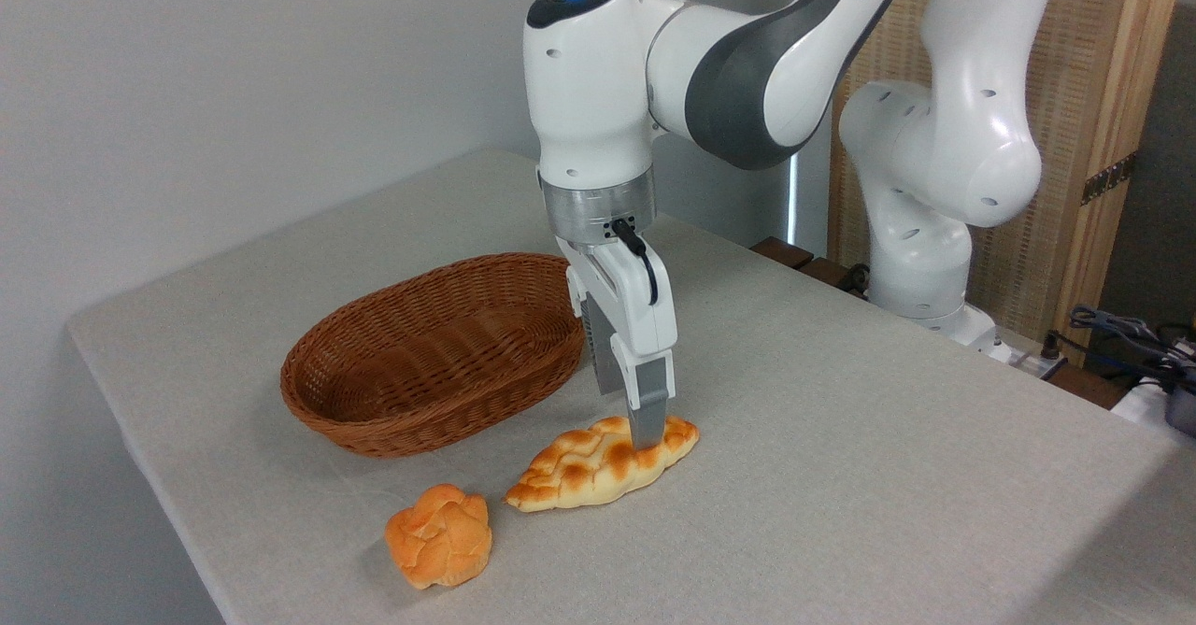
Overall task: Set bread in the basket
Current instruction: 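Lower the gripper onto the braided roll and close on it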
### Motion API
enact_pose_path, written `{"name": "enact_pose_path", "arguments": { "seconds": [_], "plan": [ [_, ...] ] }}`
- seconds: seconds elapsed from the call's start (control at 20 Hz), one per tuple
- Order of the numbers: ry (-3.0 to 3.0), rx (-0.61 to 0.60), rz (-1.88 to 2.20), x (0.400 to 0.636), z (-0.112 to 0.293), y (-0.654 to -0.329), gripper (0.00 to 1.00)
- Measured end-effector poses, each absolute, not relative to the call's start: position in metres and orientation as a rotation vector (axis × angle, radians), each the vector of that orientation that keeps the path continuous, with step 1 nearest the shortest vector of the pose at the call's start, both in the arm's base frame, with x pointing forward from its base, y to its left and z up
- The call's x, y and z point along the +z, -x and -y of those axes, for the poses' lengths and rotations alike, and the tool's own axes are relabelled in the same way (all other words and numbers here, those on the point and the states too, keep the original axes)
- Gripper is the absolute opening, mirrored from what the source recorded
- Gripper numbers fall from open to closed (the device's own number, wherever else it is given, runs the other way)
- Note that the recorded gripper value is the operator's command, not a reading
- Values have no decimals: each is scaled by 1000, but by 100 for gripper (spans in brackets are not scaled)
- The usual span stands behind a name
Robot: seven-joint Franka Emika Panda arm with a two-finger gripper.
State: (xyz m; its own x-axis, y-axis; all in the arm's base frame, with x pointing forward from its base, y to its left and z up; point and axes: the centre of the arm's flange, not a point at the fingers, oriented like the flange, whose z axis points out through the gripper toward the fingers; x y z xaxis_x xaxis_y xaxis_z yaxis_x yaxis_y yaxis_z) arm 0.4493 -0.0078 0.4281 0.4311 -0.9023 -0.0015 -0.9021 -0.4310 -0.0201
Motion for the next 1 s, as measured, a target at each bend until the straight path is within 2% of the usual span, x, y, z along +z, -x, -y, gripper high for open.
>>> {"name": "enact_pose_path", "arguments": {
  "seconds": [0.2,0.55,0.6,0.7,0.75,0.85,1.0],
  "plan": [
    [2586,11,-1666,425,-1,-452,100],
    [2577,-60,-1696,410,4,-461,99],
    [2578,-72,-1699,407,4,-463,91],
    [2578,-94,-1698,405,3,-465,63],
    [2579,-101,-1696,405,3,-466,56],
    [2575,-120,-1692,406,2,-467,45],
    [2567,-140,-1691,407,4,-469,43]
  ]
}}
